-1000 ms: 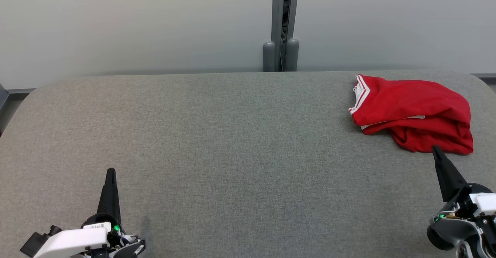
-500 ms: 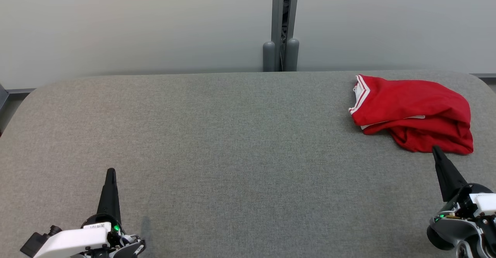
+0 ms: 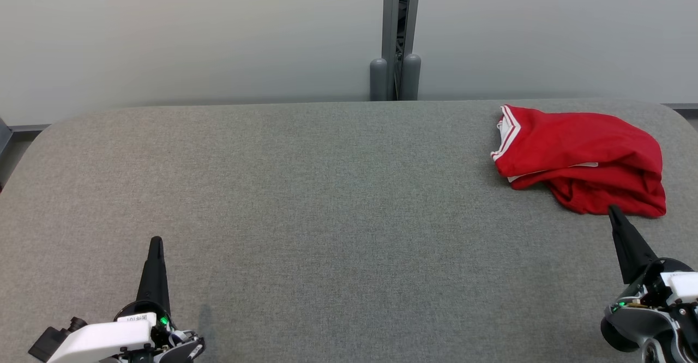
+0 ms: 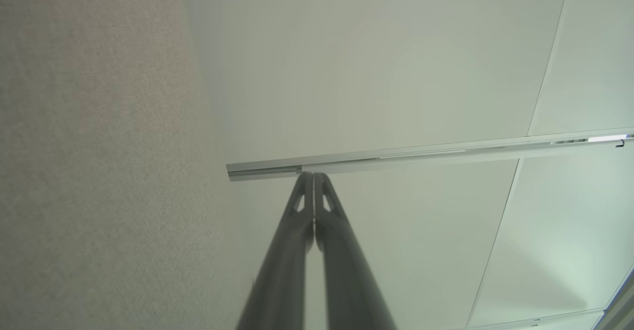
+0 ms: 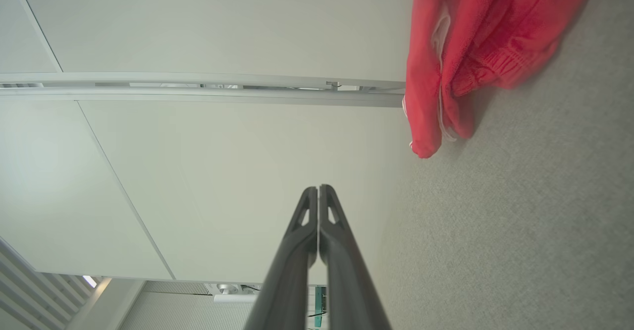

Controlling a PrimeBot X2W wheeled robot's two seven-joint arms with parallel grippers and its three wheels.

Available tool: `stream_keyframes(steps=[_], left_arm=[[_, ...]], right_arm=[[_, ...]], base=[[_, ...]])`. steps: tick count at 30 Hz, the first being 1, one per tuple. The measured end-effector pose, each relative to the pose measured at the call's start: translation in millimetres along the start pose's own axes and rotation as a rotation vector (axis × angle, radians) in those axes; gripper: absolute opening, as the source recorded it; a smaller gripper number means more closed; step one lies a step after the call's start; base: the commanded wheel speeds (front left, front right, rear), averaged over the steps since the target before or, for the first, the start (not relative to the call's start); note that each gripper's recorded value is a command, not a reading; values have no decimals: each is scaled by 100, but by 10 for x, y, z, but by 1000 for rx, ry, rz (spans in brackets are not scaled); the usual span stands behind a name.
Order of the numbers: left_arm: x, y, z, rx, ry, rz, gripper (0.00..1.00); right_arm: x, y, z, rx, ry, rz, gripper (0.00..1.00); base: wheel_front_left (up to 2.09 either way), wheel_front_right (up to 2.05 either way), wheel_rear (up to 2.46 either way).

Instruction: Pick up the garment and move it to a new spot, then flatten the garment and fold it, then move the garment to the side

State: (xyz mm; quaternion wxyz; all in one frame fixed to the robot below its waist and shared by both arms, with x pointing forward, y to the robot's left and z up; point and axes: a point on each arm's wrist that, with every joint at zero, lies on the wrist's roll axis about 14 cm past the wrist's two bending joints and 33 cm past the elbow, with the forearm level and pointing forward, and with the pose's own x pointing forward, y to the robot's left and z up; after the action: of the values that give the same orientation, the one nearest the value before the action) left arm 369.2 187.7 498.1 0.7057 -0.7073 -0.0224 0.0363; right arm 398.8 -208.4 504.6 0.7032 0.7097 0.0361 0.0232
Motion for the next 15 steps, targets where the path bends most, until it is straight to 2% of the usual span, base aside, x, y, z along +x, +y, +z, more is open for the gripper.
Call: stream_keyframes(steps=[15], left_arm=[[0, 0, 0, 0, 0, 0, 0]], right_arm=[[0, 0, -2, 0, 1, 0, 0]], base=[[0, 0, 0]])
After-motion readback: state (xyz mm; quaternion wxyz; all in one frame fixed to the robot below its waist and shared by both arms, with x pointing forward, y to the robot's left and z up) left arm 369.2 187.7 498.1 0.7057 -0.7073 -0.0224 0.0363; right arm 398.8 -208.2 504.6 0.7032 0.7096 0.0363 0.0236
